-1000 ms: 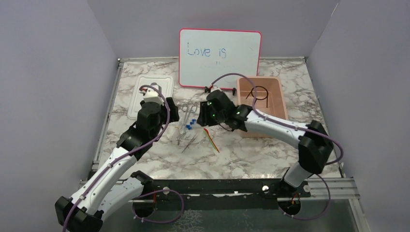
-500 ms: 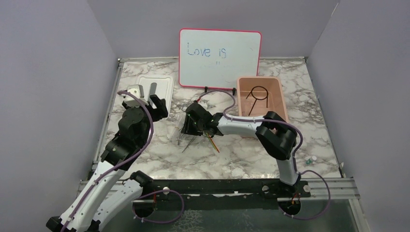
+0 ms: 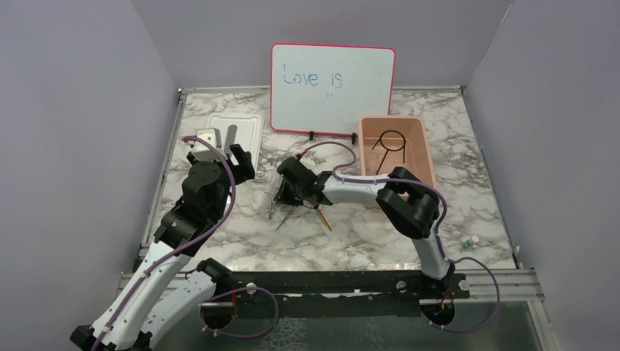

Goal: Organize the chemistry lab equipment

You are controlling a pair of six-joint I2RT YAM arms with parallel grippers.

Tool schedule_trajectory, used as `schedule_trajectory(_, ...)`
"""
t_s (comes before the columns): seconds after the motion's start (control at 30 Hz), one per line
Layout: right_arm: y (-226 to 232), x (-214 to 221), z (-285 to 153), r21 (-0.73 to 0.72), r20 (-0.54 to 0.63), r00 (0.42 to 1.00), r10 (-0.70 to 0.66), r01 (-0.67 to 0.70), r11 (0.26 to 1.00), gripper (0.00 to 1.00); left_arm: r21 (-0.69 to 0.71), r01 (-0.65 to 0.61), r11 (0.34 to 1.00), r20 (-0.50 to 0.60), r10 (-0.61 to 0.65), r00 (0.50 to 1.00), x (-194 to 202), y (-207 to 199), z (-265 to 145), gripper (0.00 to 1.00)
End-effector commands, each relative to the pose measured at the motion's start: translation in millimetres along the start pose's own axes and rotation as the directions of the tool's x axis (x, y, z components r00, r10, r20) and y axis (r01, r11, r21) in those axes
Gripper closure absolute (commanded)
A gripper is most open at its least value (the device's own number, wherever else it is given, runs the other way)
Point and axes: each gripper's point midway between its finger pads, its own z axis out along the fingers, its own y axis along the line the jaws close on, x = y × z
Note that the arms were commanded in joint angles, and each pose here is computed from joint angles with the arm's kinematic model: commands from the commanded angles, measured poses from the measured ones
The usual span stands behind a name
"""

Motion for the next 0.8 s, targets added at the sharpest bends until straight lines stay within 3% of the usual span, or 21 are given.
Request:
schedule_trajectory(0.0, -7, 4, 14, 0.028, 0.014, 0.997, 0.081, -0.082, 0.996, 0.73, -0.001, -0.015, 1.0, 0.001, 0.015, 1.0, 0, 1, 0, 0.24)
schedule_trajectory(0.17, -9, 7, 17, 0.01, 0.018, 0.984, 0.175, -0.176, 0.984, 0.82, 0.012, -0.023, 1.0, 0.002, 0.023, 1.0, -4, -2, 0, 0.24)
schedule_trajectory(0.37, -9, 8, 16, -0.001, 0.019, 0.981, 0.193, -0.193, 0.981, 0.99, 0.019, -0.018, 1.0, 0.005, 0.017, 1.0, -6, -3, -1, 0.24)
schedule_trajectory(0.77, 46, -29, -44, -0.274, 0.156, 0.987, -0.038, 0.08, 0.958, 0.99, 0.057, 0.019, 0.998, -0.052, -0.016, 0.999, 12, -12, 2, 0.23)
